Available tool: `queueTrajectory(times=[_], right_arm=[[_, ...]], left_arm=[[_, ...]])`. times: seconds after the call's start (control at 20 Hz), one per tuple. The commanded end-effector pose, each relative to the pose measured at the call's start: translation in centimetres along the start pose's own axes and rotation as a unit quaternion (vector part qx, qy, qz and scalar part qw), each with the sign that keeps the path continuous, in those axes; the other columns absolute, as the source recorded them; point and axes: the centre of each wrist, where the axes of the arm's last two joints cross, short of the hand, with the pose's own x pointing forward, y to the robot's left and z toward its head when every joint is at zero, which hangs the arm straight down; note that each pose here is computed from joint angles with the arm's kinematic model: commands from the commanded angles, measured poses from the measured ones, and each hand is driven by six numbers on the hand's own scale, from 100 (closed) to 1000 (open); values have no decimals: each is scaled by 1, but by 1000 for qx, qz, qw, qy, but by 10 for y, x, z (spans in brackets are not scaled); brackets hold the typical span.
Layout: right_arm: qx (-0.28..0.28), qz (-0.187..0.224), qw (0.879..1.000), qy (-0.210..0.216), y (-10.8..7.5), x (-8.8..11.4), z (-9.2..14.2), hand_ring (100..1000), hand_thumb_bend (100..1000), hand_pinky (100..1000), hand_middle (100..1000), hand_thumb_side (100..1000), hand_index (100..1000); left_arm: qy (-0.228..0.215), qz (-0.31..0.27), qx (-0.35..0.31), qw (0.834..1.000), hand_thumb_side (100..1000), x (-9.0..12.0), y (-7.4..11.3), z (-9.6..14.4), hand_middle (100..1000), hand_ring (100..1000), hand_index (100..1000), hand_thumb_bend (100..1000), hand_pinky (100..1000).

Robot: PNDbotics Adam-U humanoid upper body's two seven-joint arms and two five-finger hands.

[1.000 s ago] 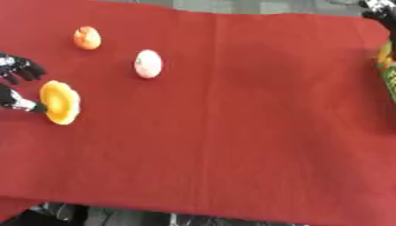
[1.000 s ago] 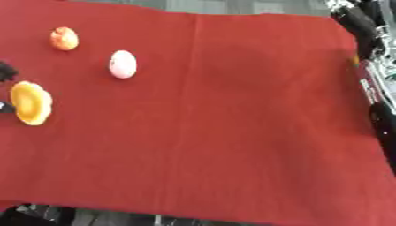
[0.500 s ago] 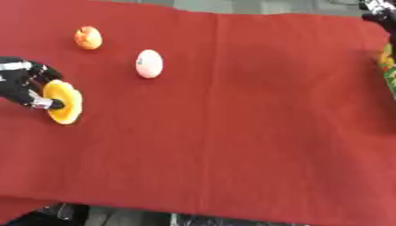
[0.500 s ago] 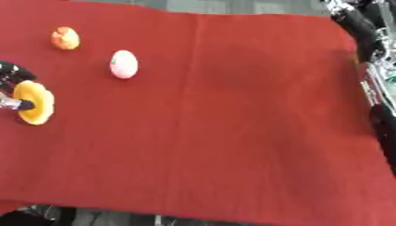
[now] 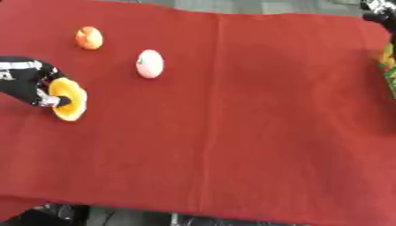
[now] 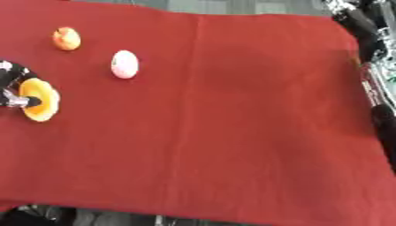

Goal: Pick up the objects with one hand, pass them to the other hand, and then place them into the box on the other side of the table.

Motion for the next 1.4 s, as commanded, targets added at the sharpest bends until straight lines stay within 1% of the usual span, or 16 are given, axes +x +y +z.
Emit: queueTrajectory(times=[0.05,0.1,0.2,0.25,0.3,0.35,0.4,0.6,0.85,1.0,1.2,1.4], right_arm=[[-2,3,1000,-16,-5,9,-4,758,499,792,708,449,780],[-2,3,1000,-15,-5,9,-3,758,498,792,708,450,780],[-4,3,1000,-14,-5,8,-3,758,498,792,707,450,780],[-5,3,1000,-14,-6,8,-3,758,497,792,707,451,780],[-6,3,1000,-13,-6,7,-2,757,497,792,705,451,779],[-7,3,1000,-13,-6,7,-2,757,497,792,705,451,779],[-7,2,1000,-13,-6,7,-2,757,505,792,705,452,779],[-5,2,1000,-13,-6,7,-2,757,493,792,705,454,780],[-4,4,1000,-14,-7,8,-2,758,492,793,716,455,781],[-4,4,1000,-14,-7,8,-2,758,472,794,719,463,781],[-4,5,1000,-14,-8,9,-2,759,459,794,720,468,781],[-4,7,1000,-16,-8,10,-3,759,457,795,720,467,782]], left_arm=[[14,-31,-9,999,199,6,10,9,718,821,675,303,806],[19,-39,-14,999,167,6,10,10,710,815,644,285,800],[31,-53,-23,998,100,5,11,12,702,810,613,248,796],[35,-58,-25,997,100,4,11,13,699,807,602,231,794],[37,-62,-27,997,100,4,10,13,685,793,572,216,786],[38,-66,-28,997,100,4,10,13,683,791,568,215,784],[38,-68,-28,997,100,4,10,14,660,769,535,220,772],[30,-71,-21,997,100,11,13,17,624,742,475,226,757],[2,-81,-7,997,100,25,18,26,600,728,457,221,750],[-13,-92,7,996,100,35,22,33,590,722,453,228,747],[-28,-100,35,994,100,47,27,44,570,704,444,238,736],[-44,-107,71,991,100,58,30,54,534,667,434,235,710]])
